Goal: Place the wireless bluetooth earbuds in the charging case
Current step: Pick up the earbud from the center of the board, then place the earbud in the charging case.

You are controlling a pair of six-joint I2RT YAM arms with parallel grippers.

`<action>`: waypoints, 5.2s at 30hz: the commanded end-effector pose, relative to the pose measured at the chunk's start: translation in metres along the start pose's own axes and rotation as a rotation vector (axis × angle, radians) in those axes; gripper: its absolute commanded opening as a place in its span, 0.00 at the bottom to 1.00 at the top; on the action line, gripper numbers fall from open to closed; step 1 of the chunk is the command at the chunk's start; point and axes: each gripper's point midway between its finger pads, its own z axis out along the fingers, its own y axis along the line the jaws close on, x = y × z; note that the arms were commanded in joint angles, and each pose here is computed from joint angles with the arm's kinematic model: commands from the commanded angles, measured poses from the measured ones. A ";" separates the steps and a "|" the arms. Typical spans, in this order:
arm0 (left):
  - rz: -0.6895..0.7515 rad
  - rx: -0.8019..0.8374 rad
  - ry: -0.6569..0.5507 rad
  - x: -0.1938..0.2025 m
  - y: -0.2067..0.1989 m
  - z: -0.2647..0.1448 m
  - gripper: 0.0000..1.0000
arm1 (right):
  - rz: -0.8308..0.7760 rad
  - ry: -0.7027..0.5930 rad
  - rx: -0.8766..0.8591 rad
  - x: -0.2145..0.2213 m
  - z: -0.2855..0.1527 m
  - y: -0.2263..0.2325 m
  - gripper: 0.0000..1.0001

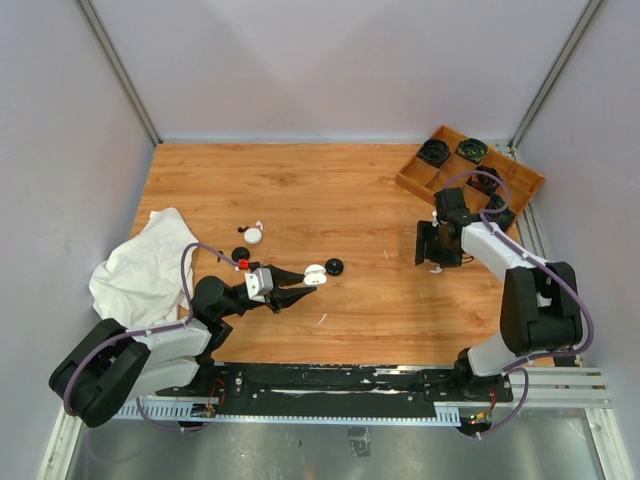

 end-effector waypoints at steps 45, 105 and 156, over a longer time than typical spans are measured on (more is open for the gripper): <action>0.023 -0.064 -0.039 -0.011 0.009 -0.003 0.00 | -0.018 -0.178 0.070 -0.039 -0.037 0.002 0.15; 0.013 -0.221 -0.137 -0.029 0.026 -0.017 0.00 | -1.249 -1.292 -0.218 0.041 -0.239 0.308 0.19; -0.037 -0.268 -0.157 -0.032 0.032 -0.019 0.00 | -1.250 -1.168 -0.330 0.071 -0.222 0.321 0.50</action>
